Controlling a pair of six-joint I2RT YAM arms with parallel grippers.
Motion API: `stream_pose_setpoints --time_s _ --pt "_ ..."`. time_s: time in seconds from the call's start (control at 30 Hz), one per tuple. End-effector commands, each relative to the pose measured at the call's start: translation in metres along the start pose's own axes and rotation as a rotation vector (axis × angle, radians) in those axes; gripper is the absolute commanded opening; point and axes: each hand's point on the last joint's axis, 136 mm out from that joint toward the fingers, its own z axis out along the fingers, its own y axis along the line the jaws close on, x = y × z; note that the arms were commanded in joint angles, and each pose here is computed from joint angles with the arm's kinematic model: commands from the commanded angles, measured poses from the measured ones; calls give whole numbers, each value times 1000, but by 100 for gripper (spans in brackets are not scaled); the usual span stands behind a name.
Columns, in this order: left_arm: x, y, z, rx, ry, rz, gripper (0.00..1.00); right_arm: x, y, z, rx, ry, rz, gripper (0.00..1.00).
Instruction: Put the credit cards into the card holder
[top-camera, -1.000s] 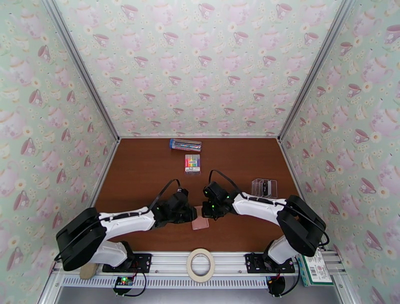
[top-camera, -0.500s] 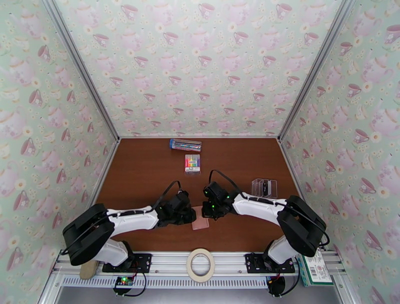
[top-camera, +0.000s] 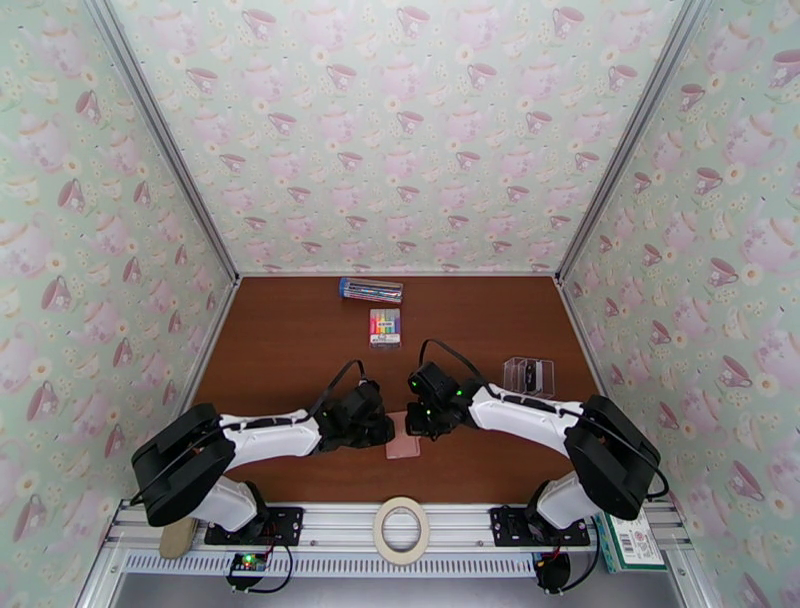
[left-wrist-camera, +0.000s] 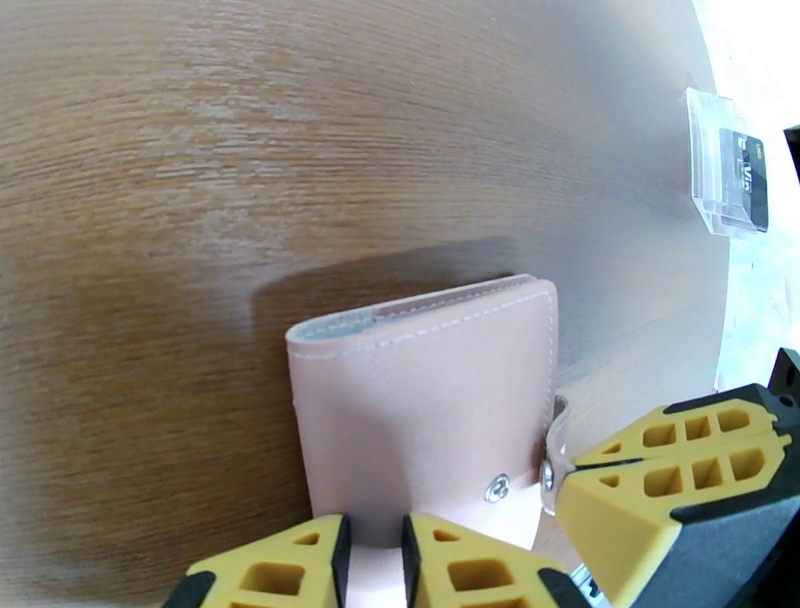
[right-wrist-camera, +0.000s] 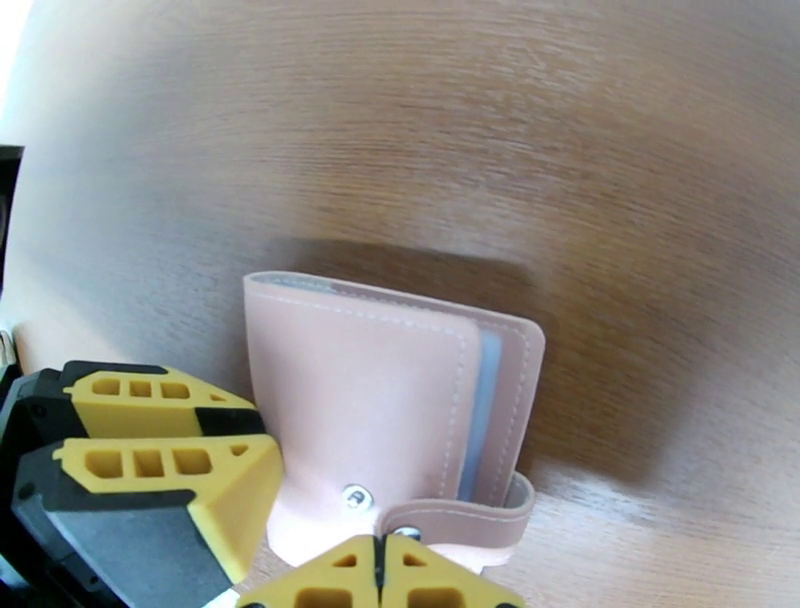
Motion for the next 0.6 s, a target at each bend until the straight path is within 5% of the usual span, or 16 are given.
stream_pose_setpoints --time_s 0.0,0.57 --pt "7 5 6 -24 27 -4 24 -6 14 -4 -38 -7 -15 0" --pt "10 0 9 -17 33 9 23 -10 20 2 -51 -11 -17 0"
